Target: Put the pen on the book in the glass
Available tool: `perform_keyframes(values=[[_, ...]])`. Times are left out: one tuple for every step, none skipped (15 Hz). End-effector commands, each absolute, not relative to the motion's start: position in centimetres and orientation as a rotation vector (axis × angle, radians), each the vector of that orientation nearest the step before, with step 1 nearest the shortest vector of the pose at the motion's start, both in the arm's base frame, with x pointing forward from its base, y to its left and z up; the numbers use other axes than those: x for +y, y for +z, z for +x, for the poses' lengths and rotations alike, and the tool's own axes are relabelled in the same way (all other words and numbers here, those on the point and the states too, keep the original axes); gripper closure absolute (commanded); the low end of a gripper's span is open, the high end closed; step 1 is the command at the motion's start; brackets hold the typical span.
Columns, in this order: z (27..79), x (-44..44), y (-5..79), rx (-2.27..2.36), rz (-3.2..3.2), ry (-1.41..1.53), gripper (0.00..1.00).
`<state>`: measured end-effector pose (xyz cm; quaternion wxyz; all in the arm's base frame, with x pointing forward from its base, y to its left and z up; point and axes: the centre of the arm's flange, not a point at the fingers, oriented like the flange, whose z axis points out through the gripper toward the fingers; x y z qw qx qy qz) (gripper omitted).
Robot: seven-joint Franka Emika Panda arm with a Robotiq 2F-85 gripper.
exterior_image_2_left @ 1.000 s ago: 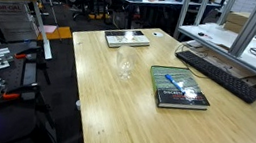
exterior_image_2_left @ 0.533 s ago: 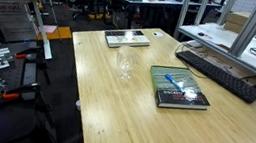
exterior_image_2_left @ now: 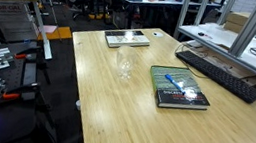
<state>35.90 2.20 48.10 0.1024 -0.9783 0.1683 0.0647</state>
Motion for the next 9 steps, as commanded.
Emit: perform_keyframes(values=[[38.8, -0.1, 49.1, 0.771, -2.804, 0.105, 0.00], [39.4, -1.4, 49.4, 0.849, -2.781, 0.065, 0.00], [39.8, -2.2, 49.6, 0.931, -2.750, 0.044, 0.00], [38.6, -1.7, 49.1, 0.812, -2.801, 0.064, 0.00], [38.7, -2.1, 49.1, 0.831, -2.795, 0.062, 0.00], [38.7, -2.1, 48.9, 0.829, -2.796, 0.068, 0.00], [38.7, -1.9, 48.8, 0.824, -2.799, 0.070, 0.00], [38.7, -1.7, 48.8, 0.817, -2.803, 0.070, 0.00], [38.7, -1.7, 48.8, 0.817, -2.803, 0.070, 0.00]])
